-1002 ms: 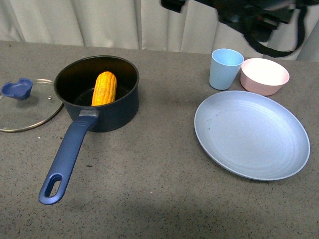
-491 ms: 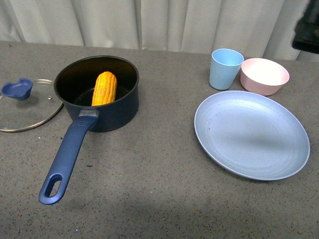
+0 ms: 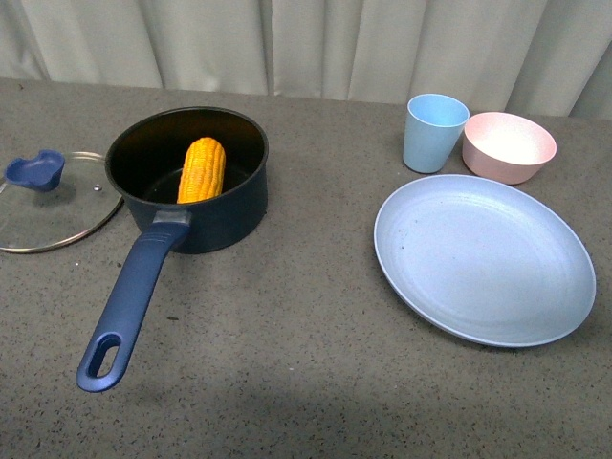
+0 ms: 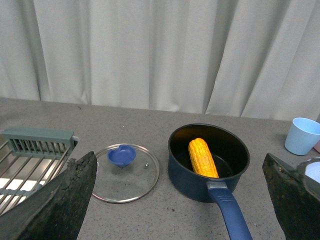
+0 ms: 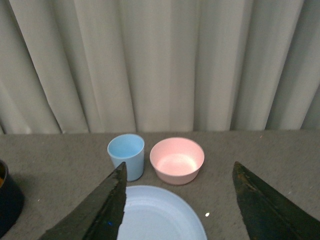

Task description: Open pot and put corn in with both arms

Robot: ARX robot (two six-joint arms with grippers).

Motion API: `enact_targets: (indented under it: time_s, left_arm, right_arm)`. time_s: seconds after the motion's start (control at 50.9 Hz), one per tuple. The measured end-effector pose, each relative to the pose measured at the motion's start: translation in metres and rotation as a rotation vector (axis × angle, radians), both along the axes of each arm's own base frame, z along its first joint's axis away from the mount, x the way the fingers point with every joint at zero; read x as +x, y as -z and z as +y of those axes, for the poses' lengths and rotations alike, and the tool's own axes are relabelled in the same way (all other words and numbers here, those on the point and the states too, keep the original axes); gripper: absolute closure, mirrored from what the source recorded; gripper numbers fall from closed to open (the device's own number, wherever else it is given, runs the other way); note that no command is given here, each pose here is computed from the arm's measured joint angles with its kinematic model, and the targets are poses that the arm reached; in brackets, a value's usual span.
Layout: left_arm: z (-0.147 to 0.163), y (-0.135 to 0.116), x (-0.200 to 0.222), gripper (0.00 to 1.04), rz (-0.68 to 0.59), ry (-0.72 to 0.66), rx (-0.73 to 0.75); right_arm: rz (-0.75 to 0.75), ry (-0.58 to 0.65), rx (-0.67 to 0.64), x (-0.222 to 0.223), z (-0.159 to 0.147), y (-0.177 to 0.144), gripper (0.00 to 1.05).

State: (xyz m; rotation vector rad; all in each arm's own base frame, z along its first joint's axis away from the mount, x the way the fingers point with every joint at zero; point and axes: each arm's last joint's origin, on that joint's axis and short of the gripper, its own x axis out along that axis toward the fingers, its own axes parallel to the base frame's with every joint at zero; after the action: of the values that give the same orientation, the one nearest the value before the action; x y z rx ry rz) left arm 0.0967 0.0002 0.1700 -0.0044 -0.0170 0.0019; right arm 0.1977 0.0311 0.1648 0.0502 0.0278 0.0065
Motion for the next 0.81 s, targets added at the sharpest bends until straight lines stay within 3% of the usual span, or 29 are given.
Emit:
enact_targets:
  time_s: [0.393, 0.806]
  left_arm:
    - [0.000, 0.000, 0.000, 0.07, -0.001, 0.000, 0.000]
    - [0.000, 0.000, 0.000, 0.07, -0.001, 0.000, 0.000]
  right_arm:
    - [-0.013, 0.004, -0.046, -0.034, -0.017, 0.003, 1.04]
    - [-0.021, 0.006, -0.047, -0.063, -0.031, 0.000, 1.04]
